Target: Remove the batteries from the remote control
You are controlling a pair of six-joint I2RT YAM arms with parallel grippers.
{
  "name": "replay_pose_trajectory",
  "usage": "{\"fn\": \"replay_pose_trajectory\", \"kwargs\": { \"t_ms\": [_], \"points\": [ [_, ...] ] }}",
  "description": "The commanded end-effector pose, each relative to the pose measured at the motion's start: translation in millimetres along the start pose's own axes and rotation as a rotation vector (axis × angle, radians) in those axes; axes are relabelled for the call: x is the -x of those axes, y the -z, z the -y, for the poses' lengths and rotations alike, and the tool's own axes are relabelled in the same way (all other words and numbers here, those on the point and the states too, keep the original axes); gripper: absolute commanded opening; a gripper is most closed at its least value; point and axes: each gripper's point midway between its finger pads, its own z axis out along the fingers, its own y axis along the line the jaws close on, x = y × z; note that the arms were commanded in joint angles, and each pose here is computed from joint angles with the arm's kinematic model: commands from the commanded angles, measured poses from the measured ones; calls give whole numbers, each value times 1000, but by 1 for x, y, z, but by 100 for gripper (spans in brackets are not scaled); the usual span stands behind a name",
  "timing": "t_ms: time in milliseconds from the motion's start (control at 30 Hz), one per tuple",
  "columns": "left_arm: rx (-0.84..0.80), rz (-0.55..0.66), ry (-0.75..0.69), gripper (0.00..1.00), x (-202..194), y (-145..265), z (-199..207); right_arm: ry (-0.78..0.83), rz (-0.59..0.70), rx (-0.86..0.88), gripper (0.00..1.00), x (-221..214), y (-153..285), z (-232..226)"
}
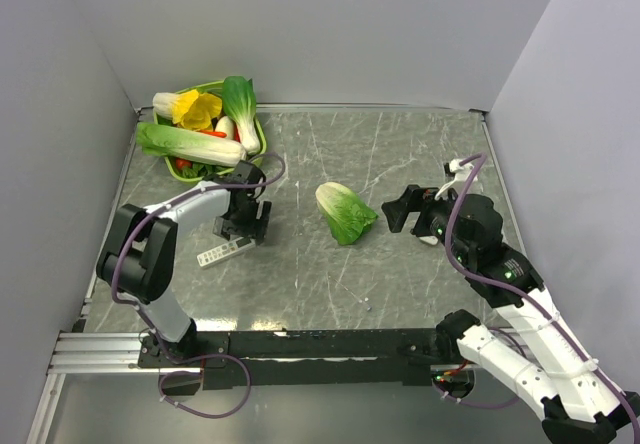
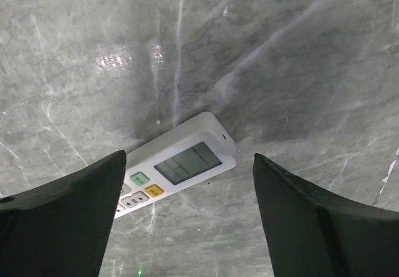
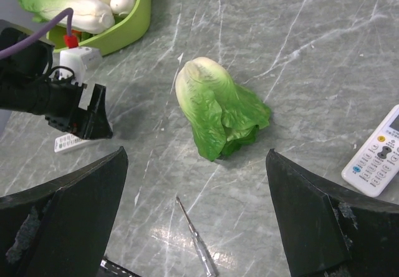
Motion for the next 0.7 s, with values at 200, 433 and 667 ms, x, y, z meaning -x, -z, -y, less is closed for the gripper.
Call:
{"fn": "replay_pose_trajectory", "kwargs": {
  "t_ms": [200,433,667],
  "points": [
    [4,-56,-41,72,-13,-10,5,6,1,-6,100,1,1,1],
    [5,-63,-64,50,-14,-10,11,6,-11,-18,100,-1,0,2],
    [8,-45,-54,65,-7,2,12,1,-13,-21,100,1,-2,1]
  ]
}}
